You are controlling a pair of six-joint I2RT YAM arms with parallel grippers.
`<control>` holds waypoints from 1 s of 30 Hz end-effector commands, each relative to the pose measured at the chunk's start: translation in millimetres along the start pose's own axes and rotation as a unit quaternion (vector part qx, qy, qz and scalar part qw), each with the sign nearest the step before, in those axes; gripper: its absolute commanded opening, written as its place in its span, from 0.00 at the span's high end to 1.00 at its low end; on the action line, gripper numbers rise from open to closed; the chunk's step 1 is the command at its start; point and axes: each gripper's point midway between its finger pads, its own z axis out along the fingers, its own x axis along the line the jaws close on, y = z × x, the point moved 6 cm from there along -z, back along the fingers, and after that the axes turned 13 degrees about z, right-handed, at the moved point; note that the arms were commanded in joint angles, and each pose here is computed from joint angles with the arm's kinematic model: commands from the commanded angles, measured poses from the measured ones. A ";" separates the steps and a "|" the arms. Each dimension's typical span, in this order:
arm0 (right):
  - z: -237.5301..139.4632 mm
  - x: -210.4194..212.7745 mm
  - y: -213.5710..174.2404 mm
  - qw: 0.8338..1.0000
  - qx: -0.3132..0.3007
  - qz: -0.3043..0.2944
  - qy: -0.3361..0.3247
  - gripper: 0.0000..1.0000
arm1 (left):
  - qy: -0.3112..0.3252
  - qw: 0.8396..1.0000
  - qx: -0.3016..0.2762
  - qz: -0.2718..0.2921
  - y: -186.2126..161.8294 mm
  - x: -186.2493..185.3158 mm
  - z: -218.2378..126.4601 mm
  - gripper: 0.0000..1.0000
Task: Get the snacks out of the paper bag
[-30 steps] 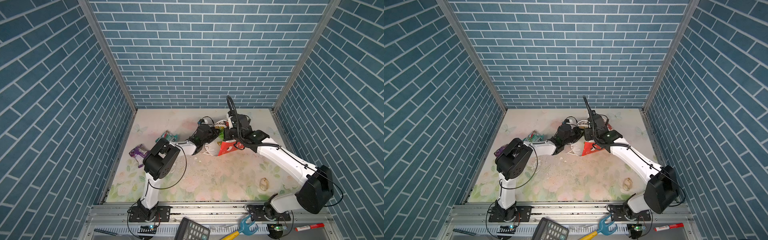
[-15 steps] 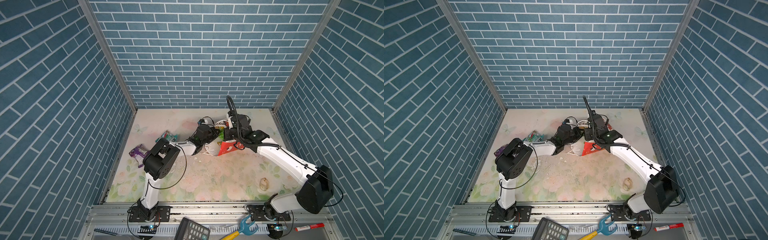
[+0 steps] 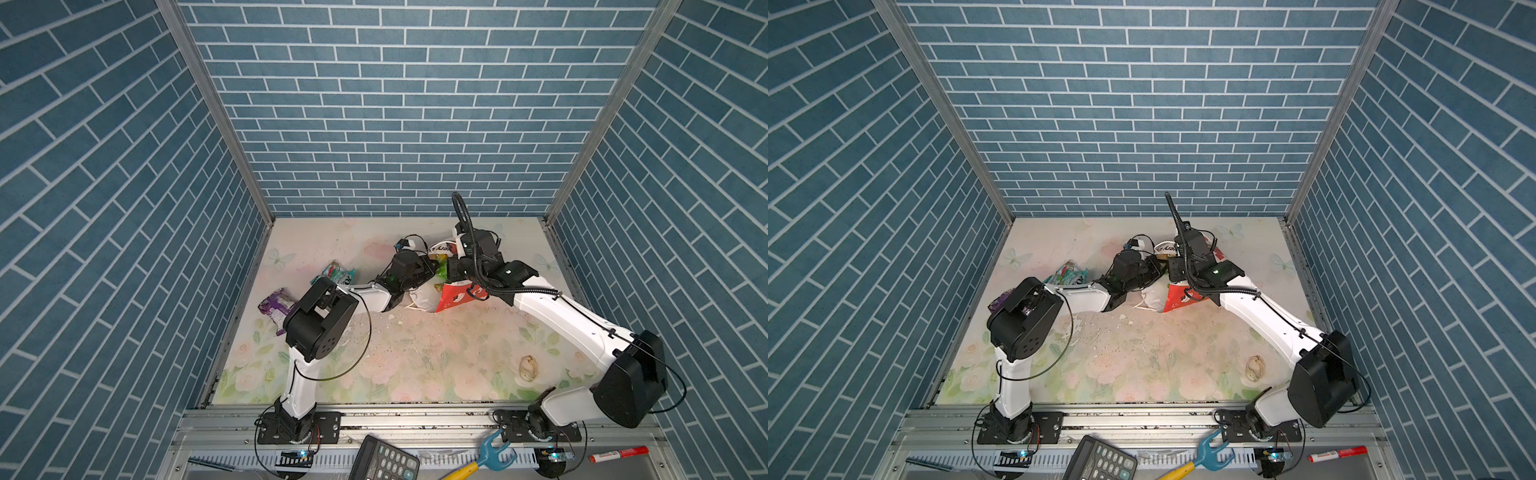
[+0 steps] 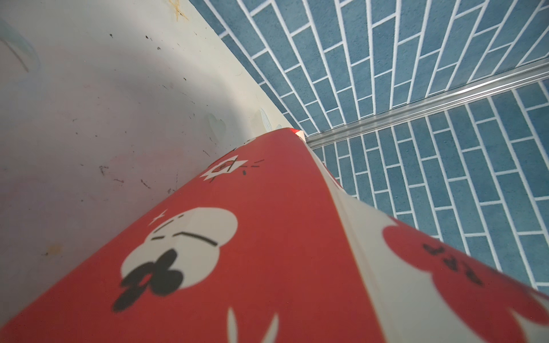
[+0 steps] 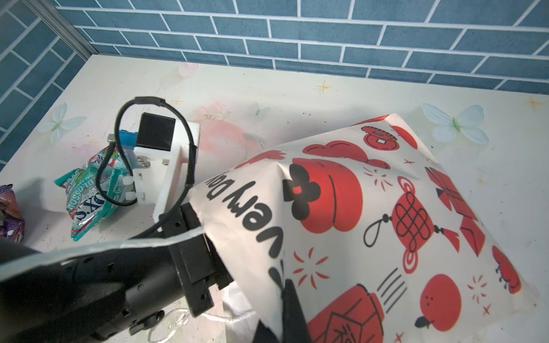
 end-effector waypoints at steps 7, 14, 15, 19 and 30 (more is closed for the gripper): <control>-0.4 -0.7 2.9 1.000 -0.015 0.020 -0.006 1.00 | 0.006 0.999 -0.007 0.041 6.9 -10.6 -20.9 1.00; -0.7 -2.6 2.1 1.000 -0.016 0.023 -0.011 1.00 | 0.007 0.999 -0.006 0.045 5.9 -10.9 -25.2 1.00; -1.1 -2.3 2.4 1.000 -0.017 0.025 -0.010 1.00 | 0.006 0.999 -0.007 0.045 6.3 -11.7 -26.5 1.00; -0.2 -1.9 1.7 1.000 -0.016 0.026 -0.007 1.00 | 0.004 0.999 -0.012 0.051 8.5 -15.0 -32.9 1.00; 2.4 -0.5 3.0 0.999 -0.021 0.028 -0.004 1.00 | 0.011 0.997 -0.023 0.069 13.2 -20.4 -49.7 1.00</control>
